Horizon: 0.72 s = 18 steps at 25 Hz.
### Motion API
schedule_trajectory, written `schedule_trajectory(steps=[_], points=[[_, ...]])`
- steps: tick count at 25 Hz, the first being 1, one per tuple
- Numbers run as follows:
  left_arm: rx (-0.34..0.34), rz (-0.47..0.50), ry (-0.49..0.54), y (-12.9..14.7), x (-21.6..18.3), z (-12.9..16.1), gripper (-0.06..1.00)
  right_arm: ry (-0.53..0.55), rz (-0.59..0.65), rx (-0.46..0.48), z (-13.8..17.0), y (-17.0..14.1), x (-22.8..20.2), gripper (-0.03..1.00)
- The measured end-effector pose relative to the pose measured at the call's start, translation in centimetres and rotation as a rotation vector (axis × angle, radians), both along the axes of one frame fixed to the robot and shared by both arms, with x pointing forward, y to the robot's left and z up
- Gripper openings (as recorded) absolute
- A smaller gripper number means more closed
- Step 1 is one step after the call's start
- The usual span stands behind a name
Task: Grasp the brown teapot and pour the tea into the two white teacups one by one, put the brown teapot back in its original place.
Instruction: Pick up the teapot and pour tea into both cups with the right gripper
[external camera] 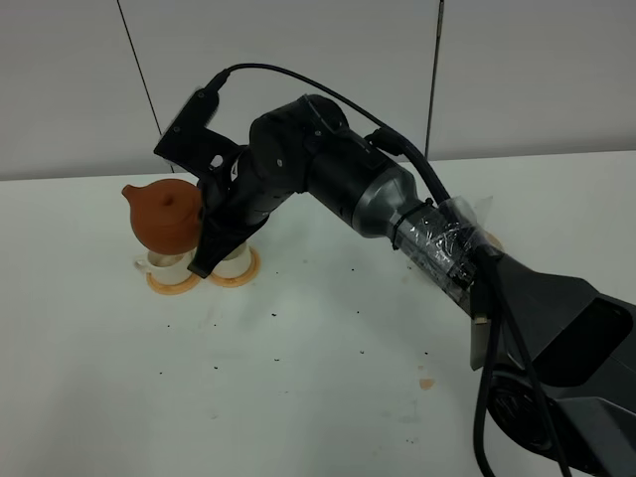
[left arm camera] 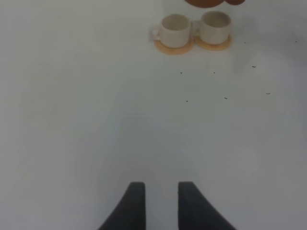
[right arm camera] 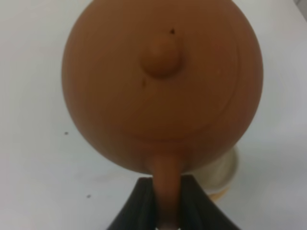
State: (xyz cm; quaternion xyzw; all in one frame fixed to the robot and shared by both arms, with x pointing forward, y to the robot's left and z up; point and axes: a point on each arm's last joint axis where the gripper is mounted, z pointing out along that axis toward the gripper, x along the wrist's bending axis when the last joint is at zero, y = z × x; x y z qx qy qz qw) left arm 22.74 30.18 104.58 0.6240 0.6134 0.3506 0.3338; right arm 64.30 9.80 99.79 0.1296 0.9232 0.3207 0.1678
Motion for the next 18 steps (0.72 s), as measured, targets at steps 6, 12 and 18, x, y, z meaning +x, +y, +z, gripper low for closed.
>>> schedule_trajectory(steps=[6, 12, 18], points=[[0.000, 0.000, 0.000, 0.0, 0.0, 0.0, 0.24, -0.081, 0.003, -0.024, -0.9, 0.1, 0.8, 0.09], [0.000, 0.000, 0.000, 0.0, 0.0, 0.0, 0.24, -0.161, 0.002, -0.068, -0.7, -0.2, 1.3, 0.09], [0.000, 0.000, 0.000, 0.0, 0.0, 0.0, 0.24, -0.208, 0.029, -0.148, -0.9, -0.6, 1.5, 0.09]])
